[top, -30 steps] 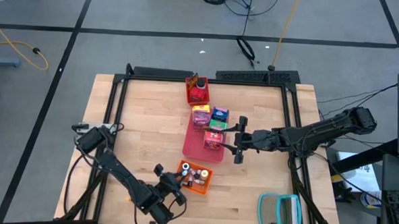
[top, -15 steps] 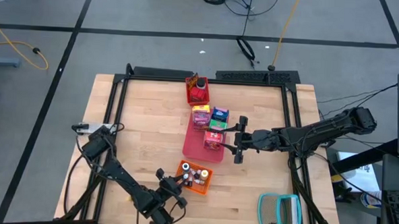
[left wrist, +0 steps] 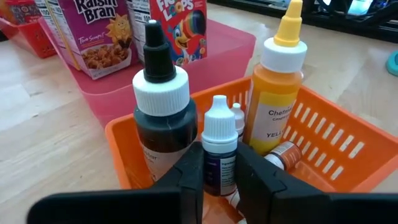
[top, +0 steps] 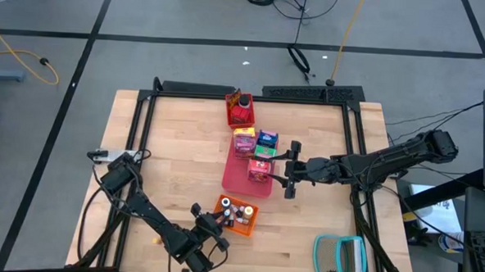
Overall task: Pick & Place Kitchen Items
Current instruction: Put the small violet food coloring bottle into the orange bin, then put the red food coloring bottle into the orange bin
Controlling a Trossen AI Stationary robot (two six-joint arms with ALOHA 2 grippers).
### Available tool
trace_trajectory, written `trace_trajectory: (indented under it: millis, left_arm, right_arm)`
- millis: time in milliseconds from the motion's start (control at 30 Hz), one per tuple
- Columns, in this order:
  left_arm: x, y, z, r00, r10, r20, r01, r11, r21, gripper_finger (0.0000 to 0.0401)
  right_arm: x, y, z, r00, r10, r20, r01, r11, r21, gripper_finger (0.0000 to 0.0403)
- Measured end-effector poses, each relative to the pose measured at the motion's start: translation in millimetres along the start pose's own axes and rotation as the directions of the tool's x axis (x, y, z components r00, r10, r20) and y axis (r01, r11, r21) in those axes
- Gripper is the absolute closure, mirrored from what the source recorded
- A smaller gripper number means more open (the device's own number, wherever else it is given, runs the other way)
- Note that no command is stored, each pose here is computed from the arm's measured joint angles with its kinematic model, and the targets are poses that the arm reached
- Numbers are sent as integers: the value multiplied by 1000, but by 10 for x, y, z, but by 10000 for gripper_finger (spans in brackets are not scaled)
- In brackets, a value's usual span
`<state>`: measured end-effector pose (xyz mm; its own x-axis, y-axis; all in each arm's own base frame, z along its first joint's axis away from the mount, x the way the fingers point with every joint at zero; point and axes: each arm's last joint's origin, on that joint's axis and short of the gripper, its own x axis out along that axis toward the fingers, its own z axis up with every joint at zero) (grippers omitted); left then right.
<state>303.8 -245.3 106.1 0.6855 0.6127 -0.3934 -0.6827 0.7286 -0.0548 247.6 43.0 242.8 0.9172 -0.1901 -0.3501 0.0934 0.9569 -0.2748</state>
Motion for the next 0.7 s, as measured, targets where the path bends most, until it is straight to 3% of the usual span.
trace_trajectory:
  millis: [367,700]
  left_arm:
    - [10,2,0,1000,2,-8,-2,1000,1,272]
    - [-8,1,2,1000,-2,-6,2,1000,12,274]
  right_arm:
    - [0,0,0,1000,0,0,0,1000,0,161]
    - [0,0,-2,1000,0,-2,0,1000,-1,161]
